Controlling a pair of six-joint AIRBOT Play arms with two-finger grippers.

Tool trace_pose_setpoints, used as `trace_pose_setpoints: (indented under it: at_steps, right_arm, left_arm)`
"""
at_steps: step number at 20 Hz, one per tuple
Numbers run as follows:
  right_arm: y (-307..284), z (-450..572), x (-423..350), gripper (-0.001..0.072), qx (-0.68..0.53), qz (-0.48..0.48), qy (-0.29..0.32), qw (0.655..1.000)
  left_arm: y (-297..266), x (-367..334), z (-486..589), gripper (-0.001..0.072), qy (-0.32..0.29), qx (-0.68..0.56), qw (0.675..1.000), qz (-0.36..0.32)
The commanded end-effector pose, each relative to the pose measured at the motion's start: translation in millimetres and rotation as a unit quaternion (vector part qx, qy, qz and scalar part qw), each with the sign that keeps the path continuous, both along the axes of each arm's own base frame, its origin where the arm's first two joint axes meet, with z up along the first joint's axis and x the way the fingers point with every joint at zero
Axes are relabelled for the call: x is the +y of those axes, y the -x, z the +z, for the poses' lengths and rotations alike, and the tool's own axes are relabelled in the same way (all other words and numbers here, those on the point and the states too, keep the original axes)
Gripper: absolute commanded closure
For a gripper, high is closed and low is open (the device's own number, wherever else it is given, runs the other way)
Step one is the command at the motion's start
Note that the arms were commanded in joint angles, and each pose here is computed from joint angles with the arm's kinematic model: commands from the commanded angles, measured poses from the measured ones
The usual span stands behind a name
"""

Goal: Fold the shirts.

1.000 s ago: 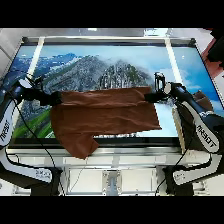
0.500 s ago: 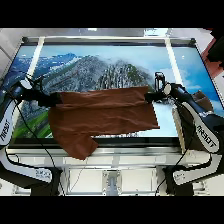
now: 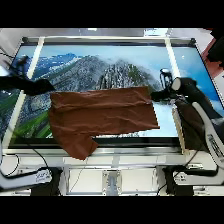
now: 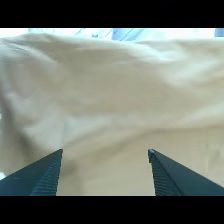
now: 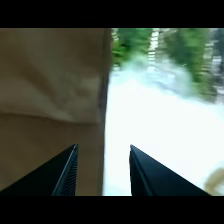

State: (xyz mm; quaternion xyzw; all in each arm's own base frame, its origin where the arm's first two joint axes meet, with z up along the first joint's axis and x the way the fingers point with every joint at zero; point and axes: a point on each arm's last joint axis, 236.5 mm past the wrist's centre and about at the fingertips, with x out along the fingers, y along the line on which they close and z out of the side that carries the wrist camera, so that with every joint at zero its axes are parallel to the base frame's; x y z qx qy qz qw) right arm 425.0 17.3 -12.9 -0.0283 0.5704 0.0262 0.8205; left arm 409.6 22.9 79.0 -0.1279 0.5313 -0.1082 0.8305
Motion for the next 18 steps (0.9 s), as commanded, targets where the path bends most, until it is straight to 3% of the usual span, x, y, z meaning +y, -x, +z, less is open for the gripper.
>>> trace_pose_setpoints:
  at_steps: [1,3,4,6,8,11,18]
  right_arm:
    - [19.2,75.7,-52.5,0.0322,-0.057,-0.042,0.064,0.995]
    - [29.7,101.6,-66.3,0.0321,-0.084,-0.077,0.037,0.993]
    - [34.1,108.4,-69.8,0.0322,-0.09,-0.093,0.018,0.991]
    - [41.4,109.5,-68.3,0.0322,-0.082,-0.109,-0.021,0.99]
    - [43.9,108.1,-58.6,0.0322,-0.074,-0.092,-0.04,0.992]
    - [40.9,110.1,-48.9,0.0322,-0.08,-0.076,-0.056,0.992]
    - [36.6,112.6,-48.5,0.0322,-0.09,-0.076,-0.058,0.991]
  left_arm:
    - [78.8,14.9,46.3,0.0077,-0.045,-0.031,0.998,0.011]
    - [139.8,6.7,9.0,0.0079,-0.023,0.004,0.998,0.05]
    - [164.4,-5.3,-16.1,0.0117,0.002,0.026,0.997,0.069]
    - [204.9,-43.4,-65.4,0.0364,0.082,0.093,0.987,0.104]
    - [231.5,-77.9,-101.3,0.0372,0.156,0.154,0.969,0.112]
    - [251.1,-101.3,-130.5,0.0339,0.217,0.214,0.939,0.162]
    - [239.0,-89.5,-136.5,0.0339,0.201,0.192,0.942,0.19]
